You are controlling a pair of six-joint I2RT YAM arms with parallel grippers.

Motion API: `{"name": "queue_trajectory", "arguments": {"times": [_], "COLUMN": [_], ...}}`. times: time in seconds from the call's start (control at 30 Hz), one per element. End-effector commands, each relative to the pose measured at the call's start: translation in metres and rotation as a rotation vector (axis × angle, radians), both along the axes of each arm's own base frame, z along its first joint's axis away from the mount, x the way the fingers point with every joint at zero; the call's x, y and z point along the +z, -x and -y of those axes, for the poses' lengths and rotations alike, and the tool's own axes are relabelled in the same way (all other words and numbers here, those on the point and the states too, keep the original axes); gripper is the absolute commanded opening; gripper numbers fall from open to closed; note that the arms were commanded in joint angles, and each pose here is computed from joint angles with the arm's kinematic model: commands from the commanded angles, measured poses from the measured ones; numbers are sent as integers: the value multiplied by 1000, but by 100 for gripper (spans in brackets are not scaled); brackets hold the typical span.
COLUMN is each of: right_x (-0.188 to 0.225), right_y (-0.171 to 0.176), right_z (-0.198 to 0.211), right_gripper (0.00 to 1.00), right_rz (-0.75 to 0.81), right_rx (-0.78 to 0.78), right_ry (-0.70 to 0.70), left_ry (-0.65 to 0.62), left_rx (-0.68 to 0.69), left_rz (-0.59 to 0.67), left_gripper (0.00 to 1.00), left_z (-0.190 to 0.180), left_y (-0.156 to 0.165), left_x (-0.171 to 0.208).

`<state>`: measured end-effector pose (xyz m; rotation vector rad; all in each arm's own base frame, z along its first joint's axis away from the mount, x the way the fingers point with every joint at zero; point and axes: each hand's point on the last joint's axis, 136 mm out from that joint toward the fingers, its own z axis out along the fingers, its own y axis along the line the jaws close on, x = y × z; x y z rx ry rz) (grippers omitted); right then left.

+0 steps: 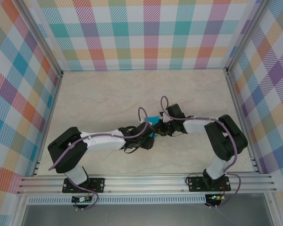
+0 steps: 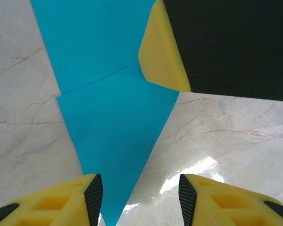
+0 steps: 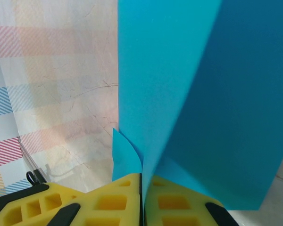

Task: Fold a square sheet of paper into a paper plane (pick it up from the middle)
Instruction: Third fold the triangle at the center of the table, then fourth fold the wing at the center of the table.

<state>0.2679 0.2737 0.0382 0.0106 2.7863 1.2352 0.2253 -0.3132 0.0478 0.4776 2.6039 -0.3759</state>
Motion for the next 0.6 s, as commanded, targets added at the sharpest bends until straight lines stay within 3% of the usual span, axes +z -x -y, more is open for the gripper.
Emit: {"name": "queue_trajectory", "arguments": {"times": [0.0,0.57], "right_x": [8,12], "right_y": [2,1], "right_z": [-7,-10], "right_gripper": [8,8], "right_rz": [-19,-39], "right_rx": [16,4], "right_ry": [-27,-44], "left_ry": [-70,-216], "left_rx": [53,151], "left_rz": [80,204], "left_gripper": [48,37], "left_z": [-1,-10], "left_y": [-8,-5], "left_x": [2,-9]}}
